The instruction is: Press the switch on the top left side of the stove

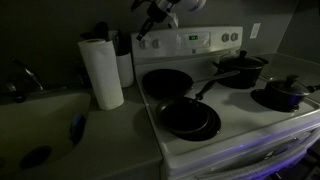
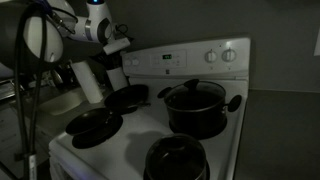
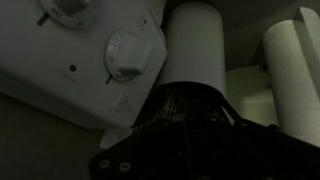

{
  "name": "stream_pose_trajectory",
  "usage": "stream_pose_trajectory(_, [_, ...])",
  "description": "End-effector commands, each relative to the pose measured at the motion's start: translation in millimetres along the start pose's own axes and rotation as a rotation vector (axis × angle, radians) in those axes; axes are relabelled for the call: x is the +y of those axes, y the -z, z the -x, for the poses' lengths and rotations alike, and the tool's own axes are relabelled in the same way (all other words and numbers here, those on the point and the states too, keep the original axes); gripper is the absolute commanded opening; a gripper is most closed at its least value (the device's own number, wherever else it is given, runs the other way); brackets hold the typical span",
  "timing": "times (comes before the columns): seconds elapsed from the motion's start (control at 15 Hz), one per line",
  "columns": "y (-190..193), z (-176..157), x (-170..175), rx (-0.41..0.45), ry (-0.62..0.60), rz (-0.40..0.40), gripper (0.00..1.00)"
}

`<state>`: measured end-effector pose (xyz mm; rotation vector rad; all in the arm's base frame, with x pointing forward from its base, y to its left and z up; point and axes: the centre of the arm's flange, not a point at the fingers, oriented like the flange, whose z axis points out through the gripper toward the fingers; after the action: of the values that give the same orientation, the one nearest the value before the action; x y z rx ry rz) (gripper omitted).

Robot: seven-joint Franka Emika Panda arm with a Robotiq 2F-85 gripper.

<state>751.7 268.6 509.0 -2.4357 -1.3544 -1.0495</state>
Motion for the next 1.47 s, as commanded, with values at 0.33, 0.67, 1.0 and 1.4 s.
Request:
stream_pose_trajectory(0.33, [-31,5,45,0.051,0.073,0.149,0.00])
stream_pose_trajectory(0.67, [-31,7,55,0.083,0.078,0.182,0.00])
stream_pose_trajectory(1.0, [-34,6,55,0.092,0.063,0.181,0.00])
stream_pose_trajectory(1.4, [-43,5,50,0.087,0.029,0.178,0.00])
